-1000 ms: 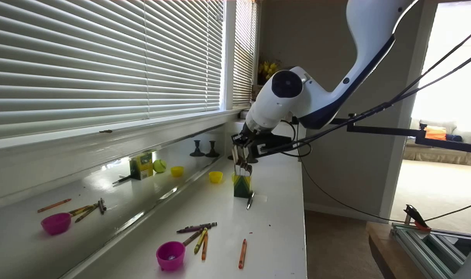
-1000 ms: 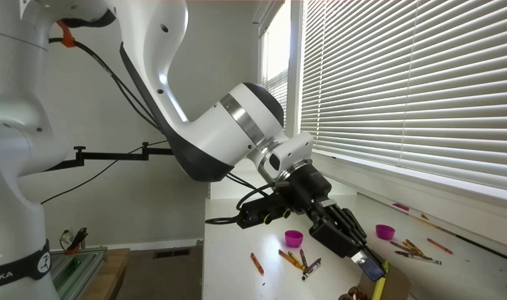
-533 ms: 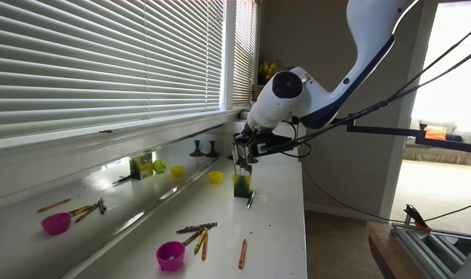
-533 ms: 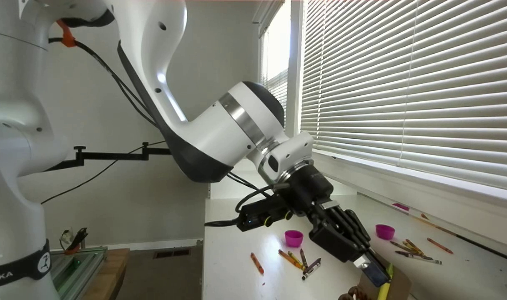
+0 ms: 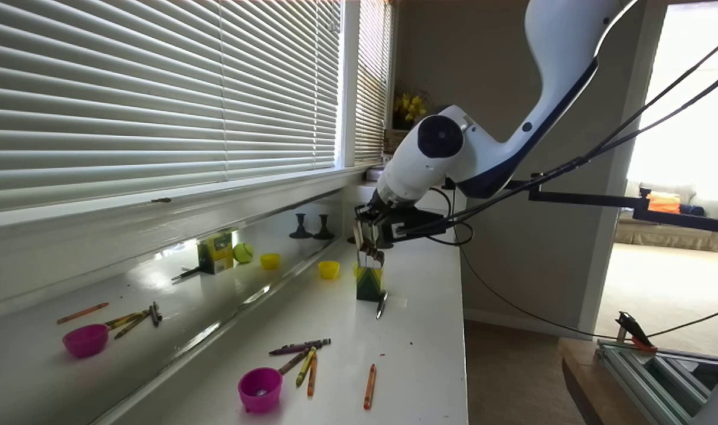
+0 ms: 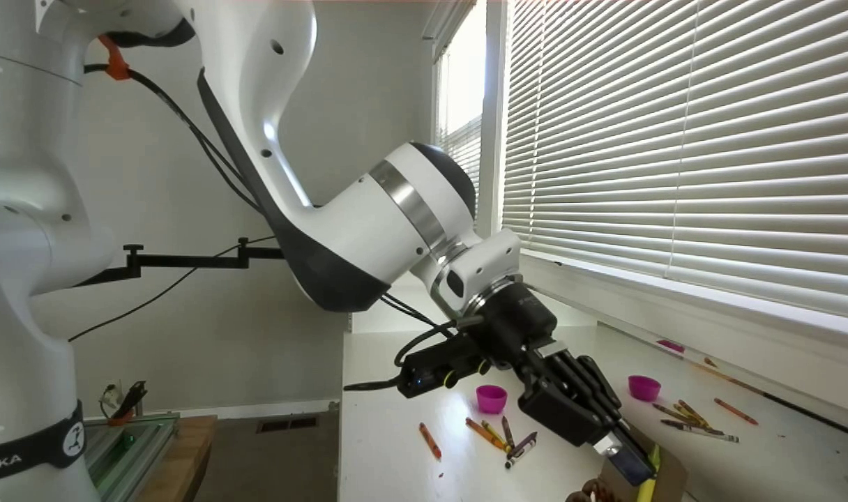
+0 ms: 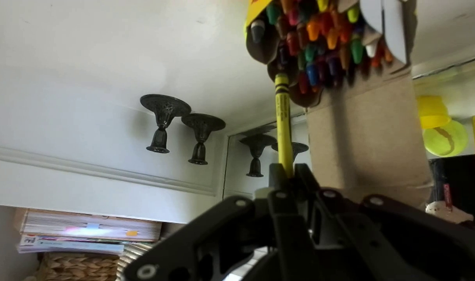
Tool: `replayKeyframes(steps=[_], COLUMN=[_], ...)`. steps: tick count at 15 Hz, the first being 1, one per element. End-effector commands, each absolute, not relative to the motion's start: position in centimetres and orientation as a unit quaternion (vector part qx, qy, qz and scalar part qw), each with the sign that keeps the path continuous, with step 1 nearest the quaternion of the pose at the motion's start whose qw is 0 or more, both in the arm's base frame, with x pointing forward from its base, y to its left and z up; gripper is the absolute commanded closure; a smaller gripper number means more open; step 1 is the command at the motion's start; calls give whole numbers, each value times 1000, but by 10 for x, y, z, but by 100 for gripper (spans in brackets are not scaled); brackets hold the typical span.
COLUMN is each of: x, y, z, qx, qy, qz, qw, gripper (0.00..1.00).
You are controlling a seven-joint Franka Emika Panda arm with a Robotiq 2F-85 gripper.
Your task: Put one crayon back into the box
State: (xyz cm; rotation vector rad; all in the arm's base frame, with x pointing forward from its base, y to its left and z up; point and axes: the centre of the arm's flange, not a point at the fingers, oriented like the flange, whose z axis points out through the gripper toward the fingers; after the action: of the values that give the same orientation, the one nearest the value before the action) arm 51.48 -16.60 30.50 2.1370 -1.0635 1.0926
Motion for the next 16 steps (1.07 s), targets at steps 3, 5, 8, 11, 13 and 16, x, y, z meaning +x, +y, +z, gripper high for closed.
replayKeyframes(steps=[3,5,8,11,13,16], x=[525,526,526,523,522,521], y=[-165,-166,-166,-165,-164,-163], z=[295,295,291,280,273,264], qx=[780,778,779,786,791,795], qy=[-381,-378,-379,-373,-371,-372], qz=[434,439,438,429,423,415], qw=[243,242,240,241,240,240], gripper=[98,98,98,98,98,98])
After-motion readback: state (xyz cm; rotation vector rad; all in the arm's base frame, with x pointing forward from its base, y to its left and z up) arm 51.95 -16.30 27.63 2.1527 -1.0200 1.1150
